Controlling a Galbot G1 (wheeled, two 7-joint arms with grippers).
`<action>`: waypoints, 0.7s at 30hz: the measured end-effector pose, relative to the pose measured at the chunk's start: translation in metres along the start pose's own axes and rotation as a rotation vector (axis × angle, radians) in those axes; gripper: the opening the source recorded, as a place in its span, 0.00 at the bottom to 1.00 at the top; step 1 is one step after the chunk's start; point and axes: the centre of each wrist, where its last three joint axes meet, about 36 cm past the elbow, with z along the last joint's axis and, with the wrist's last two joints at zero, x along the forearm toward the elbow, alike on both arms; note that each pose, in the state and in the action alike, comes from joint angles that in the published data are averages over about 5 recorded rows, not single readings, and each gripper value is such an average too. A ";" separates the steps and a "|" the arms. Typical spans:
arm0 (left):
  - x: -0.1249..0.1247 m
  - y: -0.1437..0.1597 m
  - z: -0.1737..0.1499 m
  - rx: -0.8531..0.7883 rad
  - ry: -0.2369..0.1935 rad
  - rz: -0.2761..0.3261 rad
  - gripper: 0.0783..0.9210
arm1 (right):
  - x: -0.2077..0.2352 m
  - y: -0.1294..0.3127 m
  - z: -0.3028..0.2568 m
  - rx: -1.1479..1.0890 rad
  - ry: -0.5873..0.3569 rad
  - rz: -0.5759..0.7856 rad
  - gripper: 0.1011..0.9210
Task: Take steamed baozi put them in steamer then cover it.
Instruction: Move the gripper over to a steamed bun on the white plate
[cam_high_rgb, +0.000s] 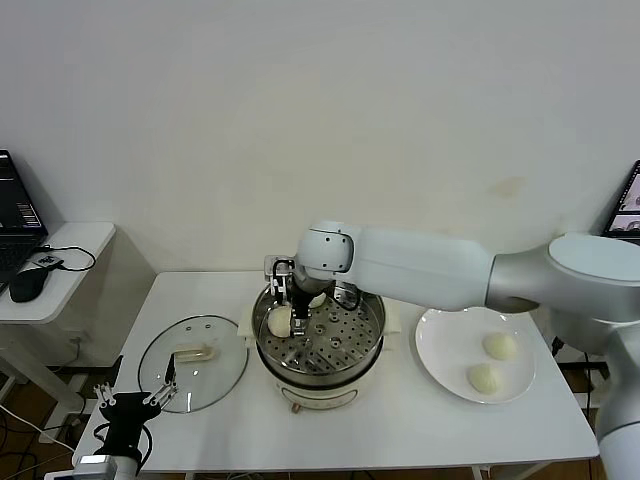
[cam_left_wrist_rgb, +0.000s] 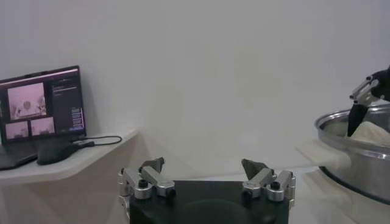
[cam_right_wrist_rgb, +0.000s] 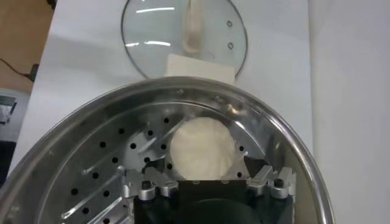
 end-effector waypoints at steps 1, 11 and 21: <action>0.000 0.000 -0.001 0.000 -0.001 0.001 0.88 | 0.005 0.000 0.003 0.005 0.002 0.000 0.88; 0.001 0.002 -0.005 -0.017 -0.006 0.013 0.88 | 0.083 0.004 0.066 0.056 0.018 0.017 0.88; 0.002 -0.002 -0.002 -0.023 0.006 0.031 0.88 | 0.142 0.035 0.183 0.056 0.076 0.044 0.88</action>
